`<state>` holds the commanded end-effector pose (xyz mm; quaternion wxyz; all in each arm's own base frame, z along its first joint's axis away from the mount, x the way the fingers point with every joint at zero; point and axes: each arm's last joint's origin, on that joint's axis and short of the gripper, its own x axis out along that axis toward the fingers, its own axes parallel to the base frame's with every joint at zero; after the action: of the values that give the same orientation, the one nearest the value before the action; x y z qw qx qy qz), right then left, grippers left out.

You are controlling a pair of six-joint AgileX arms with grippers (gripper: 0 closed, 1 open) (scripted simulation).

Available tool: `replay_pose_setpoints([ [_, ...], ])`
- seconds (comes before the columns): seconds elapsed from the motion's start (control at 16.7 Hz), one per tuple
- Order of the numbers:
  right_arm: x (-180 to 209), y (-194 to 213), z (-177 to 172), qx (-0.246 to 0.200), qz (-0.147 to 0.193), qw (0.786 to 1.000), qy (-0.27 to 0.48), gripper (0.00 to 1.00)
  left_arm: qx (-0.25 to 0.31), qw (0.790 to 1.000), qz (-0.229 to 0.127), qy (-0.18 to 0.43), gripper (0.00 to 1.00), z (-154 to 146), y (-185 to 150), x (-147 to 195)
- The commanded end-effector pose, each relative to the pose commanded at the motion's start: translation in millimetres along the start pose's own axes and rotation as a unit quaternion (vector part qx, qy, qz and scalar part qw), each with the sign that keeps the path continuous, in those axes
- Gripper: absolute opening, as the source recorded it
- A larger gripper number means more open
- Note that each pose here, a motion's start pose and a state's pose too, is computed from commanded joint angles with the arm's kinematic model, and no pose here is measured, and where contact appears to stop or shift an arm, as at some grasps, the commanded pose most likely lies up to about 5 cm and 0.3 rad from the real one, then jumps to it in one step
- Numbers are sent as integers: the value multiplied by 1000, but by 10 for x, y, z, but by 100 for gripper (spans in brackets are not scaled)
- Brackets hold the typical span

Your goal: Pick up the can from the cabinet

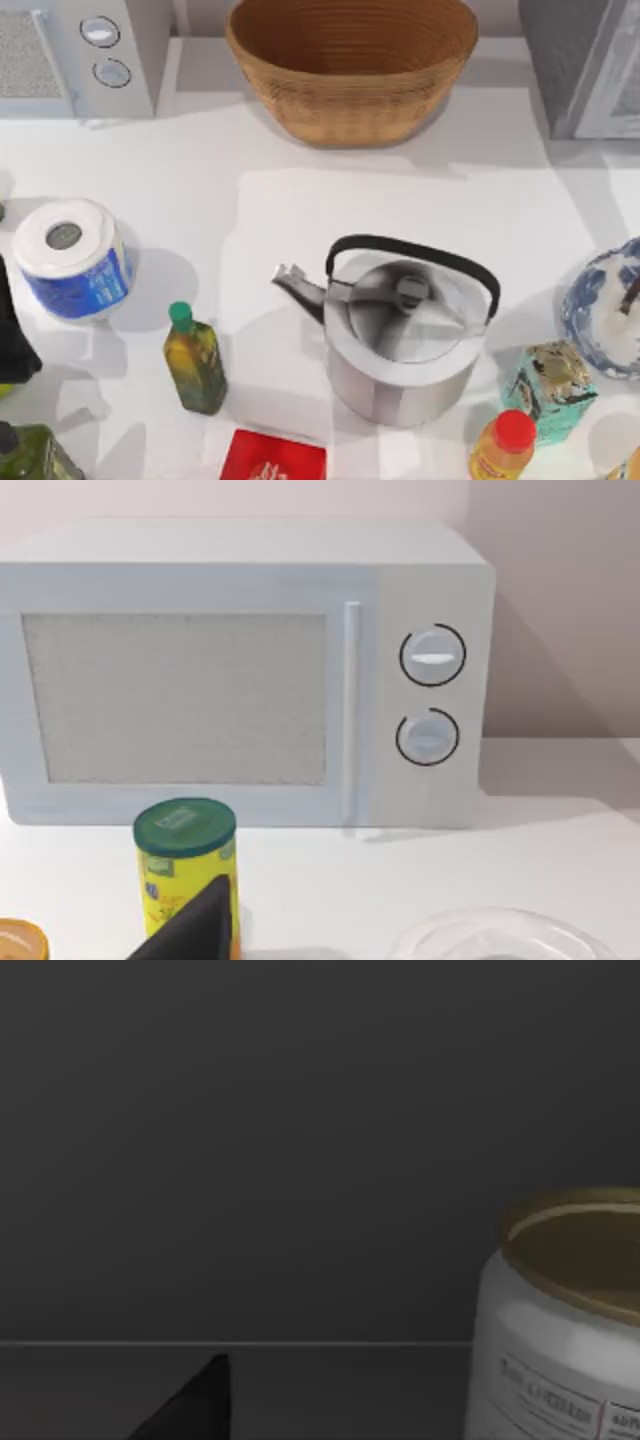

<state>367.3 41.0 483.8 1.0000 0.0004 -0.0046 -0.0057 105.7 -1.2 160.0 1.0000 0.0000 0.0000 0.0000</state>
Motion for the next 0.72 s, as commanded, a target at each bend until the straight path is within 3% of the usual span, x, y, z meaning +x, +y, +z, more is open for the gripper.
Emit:
replay_pose_setpoints([
  [0.3, 61, -4, -7, 0, 0, 1000, 0, 100, 0, 1000, 0, 0, 100, 0, 0, 0],
  [0.72, 61, -4, -7, 0, 0, 1000, 0, 47, 0, 1000, 0, 0, 100, 0, 0, 0],
])
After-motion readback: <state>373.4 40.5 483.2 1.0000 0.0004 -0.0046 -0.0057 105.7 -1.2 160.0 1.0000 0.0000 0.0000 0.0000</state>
